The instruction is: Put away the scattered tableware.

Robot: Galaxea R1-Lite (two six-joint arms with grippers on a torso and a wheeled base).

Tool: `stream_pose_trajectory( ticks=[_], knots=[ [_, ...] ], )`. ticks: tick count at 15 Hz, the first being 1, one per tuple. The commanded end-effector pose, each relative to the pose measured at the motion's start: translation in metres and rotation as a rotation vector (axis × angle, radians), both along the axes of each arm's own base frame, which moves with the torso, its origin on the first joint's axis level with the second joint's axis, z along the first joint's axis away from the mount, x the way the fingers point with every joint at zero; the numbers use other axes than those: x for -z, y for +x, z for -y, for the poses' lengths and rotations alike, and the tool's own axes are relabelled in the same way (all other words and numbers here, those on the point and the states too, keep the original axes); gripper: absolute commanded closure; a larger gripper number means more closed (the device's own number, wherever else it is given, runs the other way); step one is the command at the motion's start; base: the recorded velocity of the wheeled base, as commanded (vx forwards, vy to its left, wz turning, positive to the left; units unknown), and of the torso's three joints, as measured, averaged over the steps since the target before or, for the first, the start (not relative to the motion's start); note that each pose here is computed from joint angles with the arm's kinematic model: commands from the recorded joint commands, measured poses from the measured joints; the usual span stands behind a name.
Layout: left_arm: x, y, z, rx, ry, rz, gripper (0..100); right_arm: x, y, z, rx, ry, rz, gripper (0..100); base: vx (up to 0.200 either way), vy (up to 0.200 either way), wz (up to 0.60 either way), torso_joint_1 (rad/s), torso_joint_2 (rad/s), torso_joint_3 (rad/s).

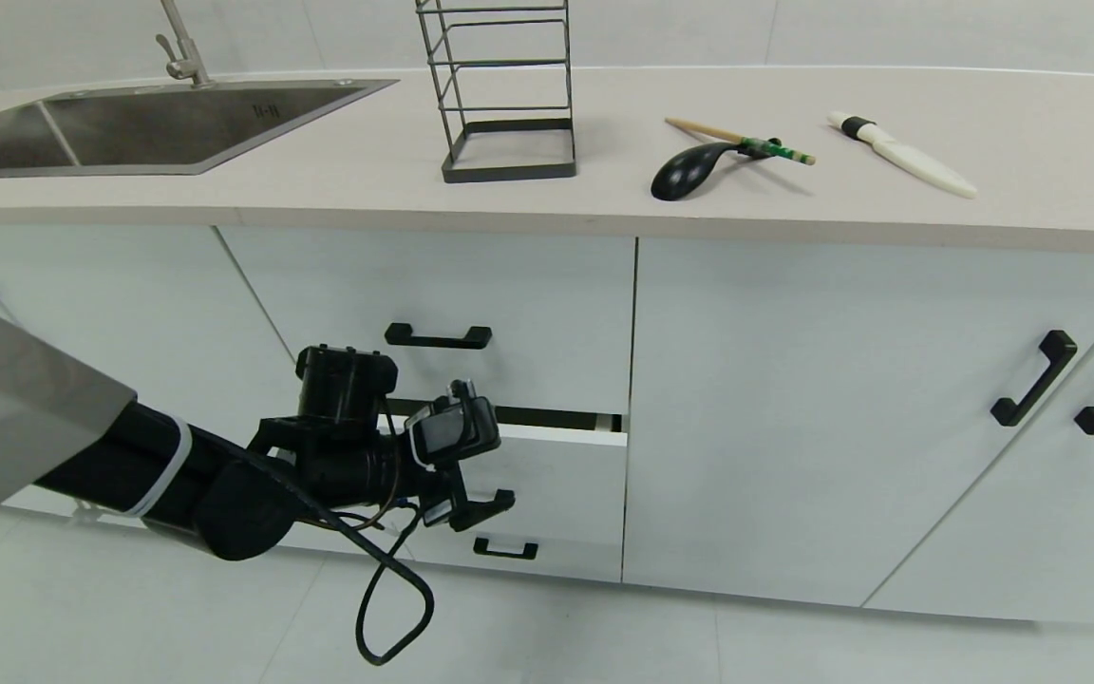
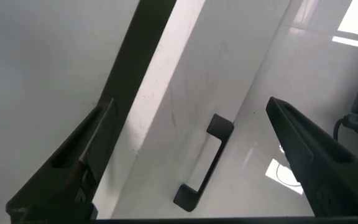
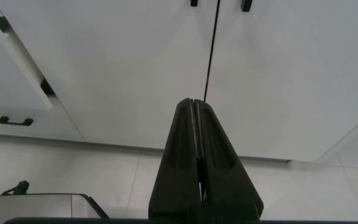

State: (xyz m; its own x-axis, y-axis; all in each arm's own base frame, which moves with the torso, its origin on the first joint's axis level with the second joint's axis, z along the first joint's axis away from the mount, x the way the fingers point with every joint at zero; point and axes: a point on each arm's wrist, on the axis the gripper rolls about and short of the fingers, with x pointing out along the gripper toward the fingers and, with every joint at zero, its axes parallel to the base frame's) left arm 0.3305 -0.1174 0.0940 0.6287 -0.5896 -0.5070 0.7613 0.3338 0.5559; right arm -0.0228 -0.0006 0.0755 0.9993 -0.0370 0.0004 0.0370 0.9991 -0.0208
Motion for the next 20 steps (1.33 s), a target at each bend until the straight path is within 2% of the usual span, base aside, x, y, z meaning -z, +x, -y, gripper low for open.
stream_pose_trajectory(
  ticks=[1,6,9,11,16,20],
  knots=[
    [0.003,0.000,-0.001,-0.003,0.003,-0.009,0,0.000,0.000,0.000,0.000,-0.001,0.000,100,0.000,0.000,0.00,0.000,0.00,0.000],
    [0.010,-0.029,-0.010,0.001,0.020,-0.078,0,0.000,0.000,0.000,0.000,-0.001,0.000,100,0.000,0.000,0.00,0.000,0.00,0.000],
    [0.009,-0.083,-0.025,0.012,0.042,-0.142,0,0.000,0.000,0.000,0.000,-0.001,0.000,100,0.000,0.000,0.00,0.000,0.00,0.000],
    [0.006,-0.109,-0.032,0.015,0.046,-0.163,0,0.000,0.000,0.000,0.000,-0.001,0.000,100,0.000,0.000,0.00,0.000,0.00,0.000],
    [0.005,-0.126,-0.037,0.021,0.049,-0.172,0,0.000,0.000,0.000,0.000,-0.001,0.000,100,0.000,0.000,0.00,0.000,0.00,0.000],
    [0.012,-0.135,-0.033,0.050,0.062,-0.206,0,0.000,0.000,0.000,0.000,-0.001,0.000,100,0.000,0.000,0.00,0.000,0.00,0.000]
  ],
)
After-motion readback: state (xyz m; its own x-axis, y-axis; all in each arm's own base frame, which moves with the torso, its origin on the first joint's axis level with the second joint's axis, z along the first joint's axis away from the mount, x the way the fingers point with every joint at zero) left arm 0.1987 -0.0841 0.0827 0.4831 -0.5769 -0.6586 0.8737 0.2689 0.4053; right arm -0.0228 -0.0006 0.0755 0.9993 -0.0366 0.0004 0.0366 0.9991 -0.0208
